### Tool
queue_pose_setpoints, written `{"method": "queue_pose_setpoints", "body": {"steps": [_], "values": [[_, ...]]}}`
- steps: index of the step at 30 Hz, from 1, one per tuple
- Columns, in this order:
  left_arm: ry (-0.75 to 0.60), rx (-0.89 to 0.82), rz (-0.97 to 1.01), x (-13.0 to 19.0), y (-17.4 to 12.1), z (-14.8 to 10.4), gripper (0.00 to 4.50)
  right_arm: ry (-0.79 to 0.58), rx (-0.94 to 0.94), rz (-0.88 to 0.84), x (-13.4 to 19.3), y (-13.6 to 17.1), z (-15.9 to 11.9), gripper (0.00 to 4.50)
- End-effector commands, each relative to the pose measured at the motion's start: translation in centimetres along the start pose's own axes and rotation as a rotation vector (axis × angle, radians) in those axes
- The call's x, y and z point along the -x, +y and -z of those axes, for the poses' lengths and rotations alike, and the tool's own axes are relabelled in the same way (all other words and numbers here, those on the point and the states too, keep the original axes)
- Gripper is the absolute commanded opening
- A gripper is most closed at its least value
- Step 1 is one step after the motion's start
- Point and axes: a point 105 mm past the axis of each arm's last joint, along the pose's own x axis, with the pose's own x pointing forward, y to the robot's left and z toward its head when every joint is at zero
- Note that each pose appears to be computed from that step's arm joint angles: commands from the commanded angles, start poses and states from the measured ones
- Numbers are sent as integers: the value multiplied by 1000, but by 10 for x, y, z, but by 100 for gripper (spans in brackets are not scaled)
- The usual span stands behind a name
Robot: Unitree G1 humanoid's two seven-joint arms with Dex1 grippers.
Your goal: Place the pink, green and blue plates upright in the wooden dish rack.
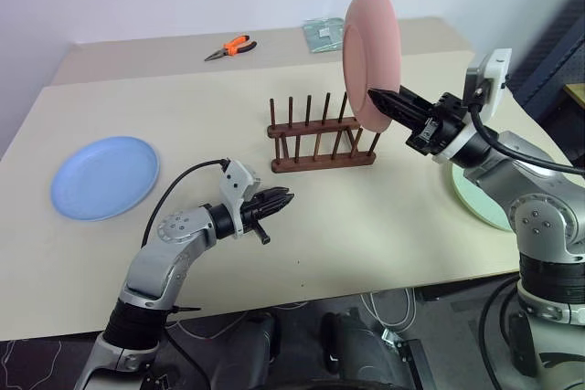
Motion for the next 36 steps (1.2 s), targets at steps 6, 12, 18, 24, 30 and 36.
{"method": "queue_pose_setpoints", "body": {"steps": [6, 12, 18, 24, 30, 36], "values": [[-40, -30, -13, 5, -4, -9, 61, -23, -55, 50, -8, -21, 0, 3], [-40, -30, -18, 6, -4, -9, 61, -13, -130, 48, -7, -32, 11, 75], [-34, -34, -17, 6, -4, -8, 61, -6, -30, 110, 0, -46, 5, 359], [-30, -38, -6, 6, -6, -9, 61, -41, 74, 171, 37, -56, -24, 446], [-9, -33, 27, 5, -6, -5, 61, 325, 157, 262, 102, -61, 25, 446], [-3, -40, 78, -7, -9, -4, 61, 712, 335, 500, 158, -87, 102, 446]]}}
